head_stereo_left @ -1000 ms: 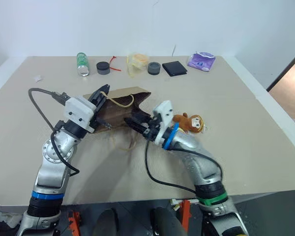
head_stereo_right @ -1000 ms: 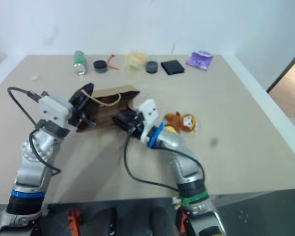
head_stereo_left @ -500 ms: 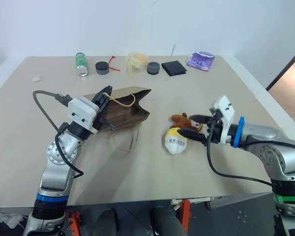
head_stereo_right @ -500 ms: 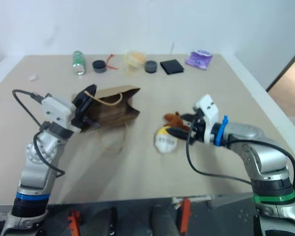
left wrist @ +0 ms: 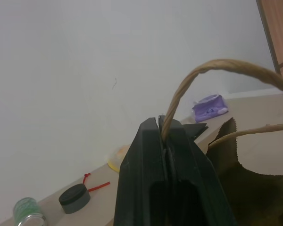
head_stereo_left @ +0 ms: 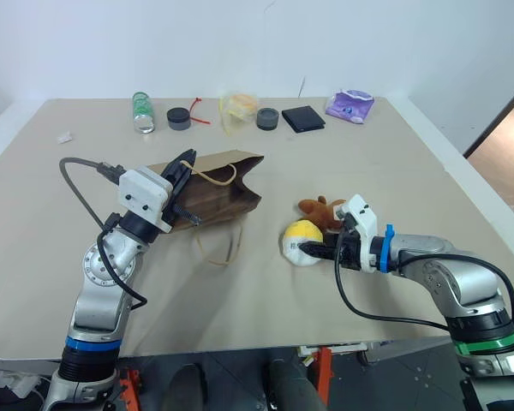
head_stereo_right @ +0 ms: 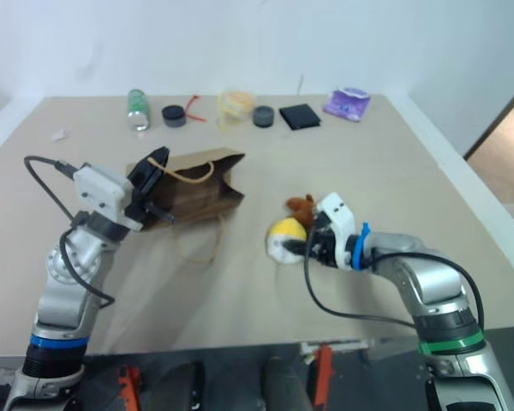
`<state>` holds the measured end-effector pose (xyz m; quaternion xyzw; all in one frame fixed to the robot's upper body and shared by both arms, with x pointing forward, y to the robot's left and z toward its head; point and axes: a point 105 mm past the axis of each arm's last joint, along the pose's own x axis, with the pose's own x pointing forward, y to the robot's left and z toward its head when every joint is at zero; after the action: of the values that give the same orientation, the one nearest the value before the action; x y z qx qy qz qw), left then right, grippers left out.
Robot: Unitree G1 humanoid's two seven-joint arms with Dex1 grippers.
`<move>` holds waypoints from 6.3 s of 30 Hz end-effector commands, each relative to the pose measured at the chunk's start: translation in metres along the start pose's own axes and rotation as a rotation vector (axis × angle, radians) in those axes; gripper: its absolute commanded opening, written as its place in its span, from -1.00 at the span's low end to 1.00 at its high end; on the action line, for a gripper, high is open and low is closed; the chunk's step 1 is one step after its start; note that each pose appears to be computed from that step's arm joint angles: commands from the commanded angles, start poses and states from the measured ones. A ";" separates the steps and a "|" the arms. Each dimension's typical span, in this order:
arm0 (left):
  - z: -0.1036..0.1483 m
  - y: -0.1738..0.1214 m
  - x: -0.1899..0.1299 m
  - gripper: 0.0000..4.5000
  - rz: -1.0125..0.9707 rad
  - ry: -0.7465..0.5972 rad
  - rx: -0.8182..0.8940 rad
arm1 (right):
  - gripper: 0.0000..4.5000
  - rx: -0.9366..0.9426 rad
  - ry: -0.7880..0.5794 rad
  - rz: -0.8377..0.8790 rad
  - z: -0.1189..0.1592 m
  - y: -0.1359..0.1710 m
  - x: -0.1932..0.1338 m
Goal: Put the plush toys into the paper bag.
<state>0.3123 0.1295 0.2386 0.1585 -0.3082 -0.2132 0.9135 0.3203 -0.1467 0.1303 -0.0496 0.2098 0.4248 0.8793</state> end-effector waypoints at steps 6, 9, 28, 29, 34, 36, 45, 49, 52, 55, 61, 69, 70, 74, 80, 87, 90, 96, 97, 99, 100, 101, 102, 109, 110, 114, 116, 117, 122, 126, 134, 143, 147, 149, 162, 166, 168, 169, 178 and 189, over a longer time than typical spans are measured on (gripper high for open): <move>0.010 0.002 0.003 -1.00 -0.016 -0.039 0.003 | -0.96 0.020 -0.404 0.203 0.090 0.041 -0.013; 0.009 0.003 0.003 -1.00 -0.016 -0.037 -0.001 | -0.96 0.036 -0.407 0.250 0.101 0.062 0.013; 0.013 -0.001 0.004 -1.00 -0.006 -0.044 -0.012 | -0.96 0.107 -0.434 0.188 0.134 0.093 0.133; 0.012 0.000 0.004 -1.00 -0.004 -0.042 -0.014 | -0.96 0.106 -0.437 0.184 0.134 0.092 0.133; 0.013 0.002 0.006 -1.00 0.011 -0.041 -0.027 | 0.03 0.035 -0.474 0.239 0.133 0.096 0.110; 0.013 0.003 0.007 -1.00 0.013 -0.041 -0.030 | 0.47 0.004 -0.490 0.252 0.133 0.095 0.098; 0.012 0.009 0.010 -1.00 0.037 -0.040 -0.049 | 0.98 -0.105 -0.450 0.200 0.114 0.052 0.031; 0.011 0.012 0.011 -1.00 0.046 -0.043 -0.055 | 0.98 -0.103 -0.418 0.069 0.104 0.015 0.017; 0.012 0.014 0.011 -1.00 0.052 -0.047 -0.054 | 0.98 -0.110 -0.316 -0.142 0.084 -0.030 0.010; 0.012 0.018 0.011 -1.00 0.072 -0.045 -0.069 | 0.98 -0.124 -0.202 -0.247 0.059 -0.056 0.009; 0.013 0.039 0.014 -1.00 0.153 -0.041 -0.112 | 0.98 -0.152 -0.053 -0.306 0.031 -0.074 0.010; 0.008 0.045 0.012 -1.00 0.172 -0.022 -0.129 | -0.25 -0.160 -0.005 -0.311 0.021 -0.078 0.006; 0.008 0.046 0.012 -1.00 0.176 -0.021 -0.131 | -0.48 -0.167 0.001 -0.306 0.021 -0.077 0.006; 0.008 0.047 0.013 -1.00 0.184 -0.022 -0.136 | -0.98 -0.157 -0.026 -0.279 0.024 -0.074 0.004; 0.006 0.045 0.012 -1.00 0.187 -0.014 -0.153 | -0.98 -0.102 -0.448 0.001 0.110 -0.016 -0.006; 0.006 0.045 0.014 -1.00 0.190 -0.013 -0.167 | -0.98 -0.109 -0.529 0.152 0.151 0.044 0.021; 0.004 0.045 0.015 -1.00 0.189 -0.011 -0.170 | -0.98 -0.097 -0.505 0.164 0.155 0.060 0.052; 0.007 0.043 0.015 -1.00 0.186 -0.016 -0.175 | -0.98 -0.096 -0.462 0.211 0.154 0.084 0.101; 0.007 0.043 0.015 -1.00 0.186 -0.016 -0.175 | -0.98 -0.098 -0.459 0.213 0.156 0.086 0.106; 0.007 0.042 0.015 -1.00 0.186 -0.017 -0.175 | -0.98 -0.101 -0.463 0.218 0.160 0.088 0.114; 0.007 0.042 0.014 -1.00 0.184 -0.016 -0.175 | -0.98 -0.106 -0.470 0.218 0.167 0.090 0.119; 0.007 0.041 0.014 -1.00 0.183 -0.016 -0.175 | -0.98 -0.115 -0.481 0.235 0.173 0.095 0.122; 0.007 0.041 0.014 -1.00 0.182 -0.015 -0.176 | -0.98 -0.120 -0.492 0.252 0.178 0.100 0.125; 0.008 0.038 0.014 -1.00 0.182 -0.017 -0.180 | -0.98 -0.092 -0.543 0.253 0.193 0.113 0.143; 0.008 0.038 0.014 -1.00 0.183 -0.018 -0.181 | -0.98 -0.092 -0.538 0.245 0.191 0.113 0.147; 0.009 0.039 0.016 -1.00 0.189 -0.023 -0.189 | -0.98 -0.140 -0.457 0.155 0.168 0.104 0.168; 0.010 0.039 0.016 -1.00 0.191 -0.025 -0.189 | -0.70 -0.161 -0.445 0.144 0.162 0.101 0.170; 0.010 0.040 0.017 -1.00 0.193 -0.026 -0.188 | -0.52 -0.164 -0.455 0.152 0.163 0.100 0.168; 0.007 0.047 0.015 -1.00 0.220 -0.016 -0.197 | 0.43 -0.196 -0.540 0.200 0.177 0.097 0.139; 0.006 0.049 0.015 -1.00 0.226 -0.011 -0.200 | 0.97 -0.232 -0.586 0.241 0.182 0.094 0.109; 0.006 0.050 0.015 -1.00 0.227 -0.011 -0.201 | 0.97 -0.230 -0.580 0.247 0.181 0.095 0.104; 0.001 0.060 0.018 -1.00 0.245 -0.002 -0.241 | 0.97 -1.061 -0.510 0.062 0.091 0.064 0.038; 0.001 0.061 0.019 -1.00 0.246 -0.003 -0.242 | 0.97 -1.300 -0.510 0.011 0.082 0.063 0.042; 0.001 0.060 0.020 -1.00 0.244 -0.004 -0.244 | 0.97 -1.361 -0.582 -0.022 0.088 0.071 0.045; 0.000 0.060 0.022 -1.00 0.241 0.000 -0.251 | 0.97 -1.488 -0.770 -0.031 0.113 0.112 0.075; 0.000 0.060 0.021 -1.00 0.242 0.000 -0.252 | 0.75 -1.481 -0.824 -0.079 0.126 0.113 0.073; 0.000 0.060 0.021 -1.00 0.243 0.001 -0.252 | 0.46 -1.478 -0.870 -0.116 0.135 0.113 0.068; 0.000 0.060 0.021 -1.00 0.244 0.002 -0.251 | 0.23 -1.478 -0.878 -0.123 0.136 0.113 0.067; 0.003 0.063 0.025 -1.00 0.259 -0.016 -0.272 | -0.98 -1.456 -1.045 -0.329 0.187 0.100 0.027; 0.008 0.068 0.030 -1.00 0.276 -0.030 -0.298 | -0.39 -1.471 -0.792 -0.271 0.146 0.065 0.041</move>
<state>0.3544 0.1716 0.2711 -0.0273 -0.2775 -0.1306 0.9514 0.3462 -0.0362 0.2525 -0.4734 -0.4421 0.3234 0.6898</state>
